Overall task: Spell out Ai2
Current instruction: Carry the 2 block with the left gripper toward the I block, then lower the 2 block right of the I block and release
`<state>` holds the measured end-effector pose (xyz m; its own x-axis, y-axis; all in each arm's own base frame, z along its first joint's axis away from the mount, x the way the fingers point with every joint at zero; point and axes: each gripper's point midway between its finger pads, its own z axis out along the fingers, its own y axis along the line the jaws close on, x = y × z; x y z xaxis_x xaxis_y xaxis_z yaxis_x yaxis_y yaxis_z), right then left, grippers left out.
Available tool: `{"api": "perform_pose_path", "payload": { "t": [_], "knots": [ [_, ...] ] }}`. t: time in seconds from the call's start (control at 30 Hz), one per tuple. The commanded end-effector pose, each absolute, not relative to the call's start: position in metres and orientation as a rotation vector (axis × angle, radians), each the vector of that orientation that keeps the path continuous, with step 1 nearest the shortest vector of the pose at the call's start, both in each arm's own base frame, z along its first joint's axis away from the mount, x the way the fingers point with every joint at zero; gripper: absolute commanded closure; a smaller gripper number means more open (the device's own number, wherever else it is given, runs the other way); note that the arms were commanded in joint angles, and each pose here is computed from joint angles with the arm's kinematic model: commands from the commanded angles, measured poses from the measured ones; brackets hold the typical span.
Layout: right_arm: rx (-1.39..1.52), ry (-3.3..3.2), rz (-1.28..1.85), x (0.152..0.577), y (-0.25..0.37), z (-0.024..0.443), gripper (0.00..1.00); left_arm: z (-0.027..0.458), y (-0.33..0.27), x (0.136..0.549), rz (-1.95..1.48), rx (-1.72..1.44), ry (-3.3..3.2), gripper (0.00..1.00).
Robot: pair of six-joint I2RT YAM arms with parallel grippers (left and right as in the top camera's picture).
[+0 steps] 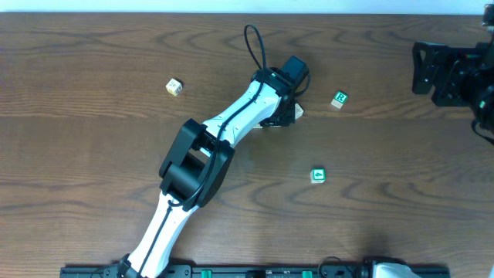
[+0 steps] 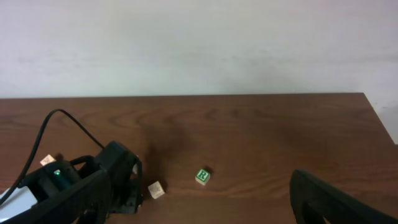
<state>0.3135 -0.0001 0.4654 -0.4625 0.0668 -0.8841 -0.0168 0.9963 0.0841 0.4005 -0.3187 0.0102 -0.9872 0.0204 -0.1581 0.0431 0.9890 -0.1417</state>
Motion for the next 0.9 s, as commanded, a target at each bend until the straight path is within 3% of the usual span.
{"api": "perform_pose_path", "payload": {
  "t": [0.0,0.27,0.87],
  "knots": [
    [0.045,2.048,0.106,0.313,-0.001,0.466,0.09,0.001,-0.319,0.397,-0.202,0.076,2.994,0.69],
    [0.038,2.048,0.117,0.312,0.001,0.466,0.09,0.001,-0.319,0.397,-0.202,0.076,2.993,0.61],
    [0.029,2.047,0.132,0.312,0.003,0.466,0.09,0.004,-0.323,0.412,-0.209,0.133,2.925,0.56]
  ]
}}
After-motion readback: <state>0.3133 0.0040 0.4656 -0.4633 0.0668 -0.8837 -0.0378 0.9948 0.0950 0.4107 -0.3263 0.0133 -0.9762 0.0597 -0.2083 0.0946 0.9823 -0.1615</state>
